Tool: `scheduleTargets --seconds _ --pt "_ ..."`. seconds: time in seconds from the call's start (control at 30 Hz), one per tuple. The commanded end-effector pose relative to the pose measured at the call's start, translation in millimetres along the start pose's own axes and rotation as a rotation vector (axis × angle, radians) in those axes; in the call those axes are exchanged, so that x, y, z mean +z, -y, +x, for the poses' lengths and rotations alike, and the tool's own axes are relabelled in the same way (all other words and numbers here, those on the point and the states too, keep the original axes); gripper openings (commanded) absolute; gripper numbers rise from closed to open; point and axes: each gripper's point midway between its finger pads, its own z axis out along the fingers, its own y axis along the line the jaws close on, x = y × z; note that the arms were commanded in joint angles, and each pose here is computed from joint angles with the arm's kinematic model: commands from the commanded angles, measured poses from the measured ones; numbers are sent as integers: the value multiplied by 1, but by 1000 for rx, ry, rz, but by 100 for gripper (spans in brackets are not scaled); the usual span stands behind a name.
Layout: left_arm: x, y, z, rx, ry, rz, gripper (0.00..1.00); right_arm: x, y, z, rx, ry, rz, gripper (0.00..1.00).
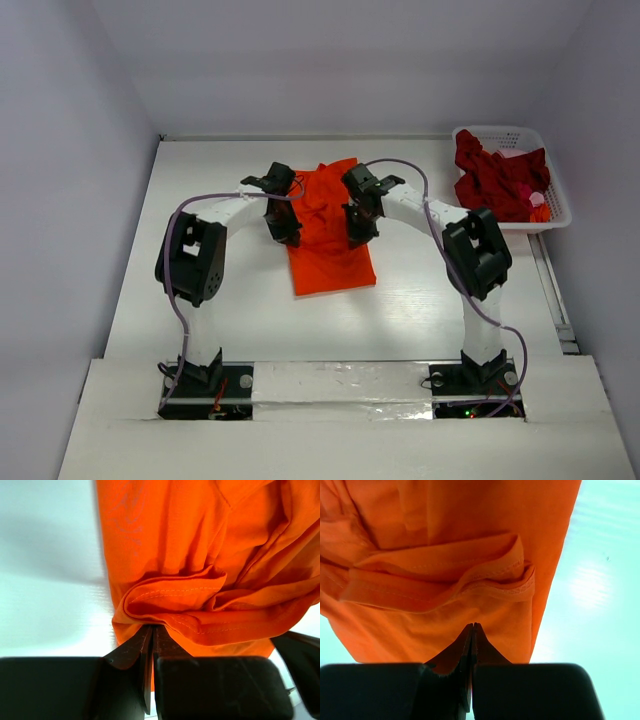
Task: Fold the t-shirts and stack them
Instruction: Fold the tshirt
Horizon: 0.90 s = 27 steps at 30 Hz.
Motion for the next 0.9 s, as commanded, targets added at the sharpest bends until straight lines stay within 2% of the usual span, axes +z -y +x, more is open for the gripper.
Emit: scheduleTargets --seconds 0.0,0.6,0.87 --pt "-7 8 -14 0 28 17 0 -11 -12 -7 -22 46 -40 0" --pt "-5 6 -20 -19 30 25 0 37 -6 -19 -12 21 15 0" --pt "-4 1 -21 -20 29 19 0 36 -10 -27 -21 35 10 0"
